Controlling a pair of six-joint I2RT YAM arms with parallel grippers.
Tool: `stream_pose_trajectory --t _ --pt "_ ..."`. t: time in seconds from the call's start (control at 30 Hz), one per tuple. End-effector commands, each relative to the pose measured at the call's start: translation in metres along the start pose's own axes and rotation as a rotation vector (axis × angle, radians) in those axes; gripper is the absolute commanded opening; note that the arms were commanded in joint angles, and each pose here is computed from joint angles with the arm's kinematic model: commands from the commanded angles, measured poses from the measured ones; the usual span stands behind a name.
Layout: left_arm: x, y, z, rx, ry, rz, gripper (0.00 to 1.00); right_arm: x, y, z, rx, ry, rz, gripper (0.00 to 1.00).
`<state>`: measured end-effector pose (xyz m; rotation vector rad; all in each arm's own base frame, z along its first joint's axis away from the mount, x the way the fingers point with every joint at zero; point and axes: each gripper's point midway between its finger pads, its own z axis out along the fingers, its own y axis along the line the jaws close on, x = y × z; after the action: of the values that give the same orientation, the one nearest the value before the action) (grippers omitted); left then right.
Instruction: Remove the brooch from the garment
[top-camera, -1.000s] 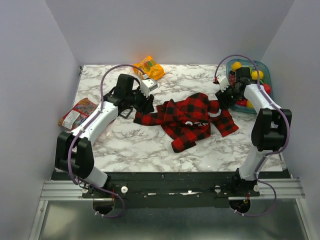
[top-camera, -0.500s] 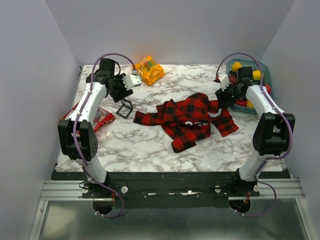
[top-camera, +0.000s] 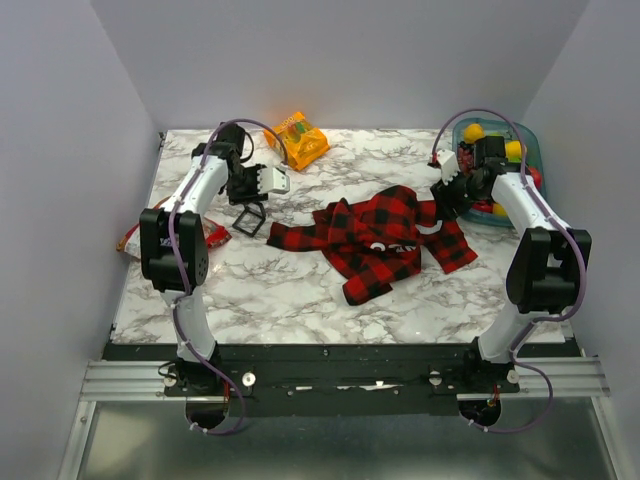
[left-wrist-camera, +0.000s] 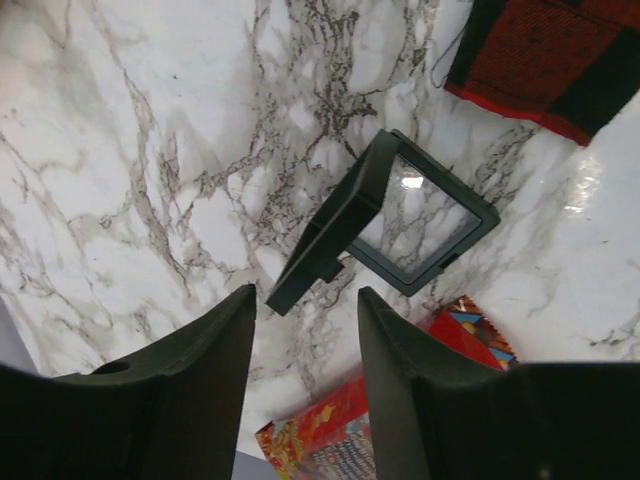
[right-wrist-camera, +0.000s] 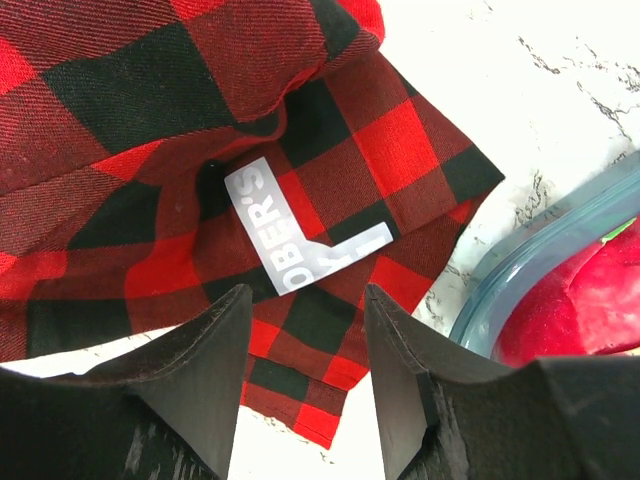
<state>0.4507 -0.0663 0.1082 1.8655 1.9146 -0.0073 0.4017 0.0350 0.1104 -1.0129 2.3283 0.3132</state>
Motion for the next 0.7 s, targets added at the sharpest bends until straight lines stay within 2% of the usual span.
stream_pose_trajectory --t 0.0,0.13,0.43,0.67 --pt "0.002 0.015 0.003 -0.013 0.019 0.096 0.48 -0.002 0.007 -0.009 -0.012 -0.008 0.014 0.57" --pt "0.009 0.013 0.009 0.004 0.041 0.139 0.39 -0.004 0.006 -0.011 -0.003 -0.008 0.012 0.57" --pt "0.014 -0.007 0.012 0.078 0.048 0.200 0.32 0.000 0.007 -0.011 -0.004 0.004 0.011 0.57" --pt "0.021 -0.022 0.015 0.112 0.069 0.229 0.21 0.000 0.008 -0.011 -0.006 0.007 0.012 0.57"
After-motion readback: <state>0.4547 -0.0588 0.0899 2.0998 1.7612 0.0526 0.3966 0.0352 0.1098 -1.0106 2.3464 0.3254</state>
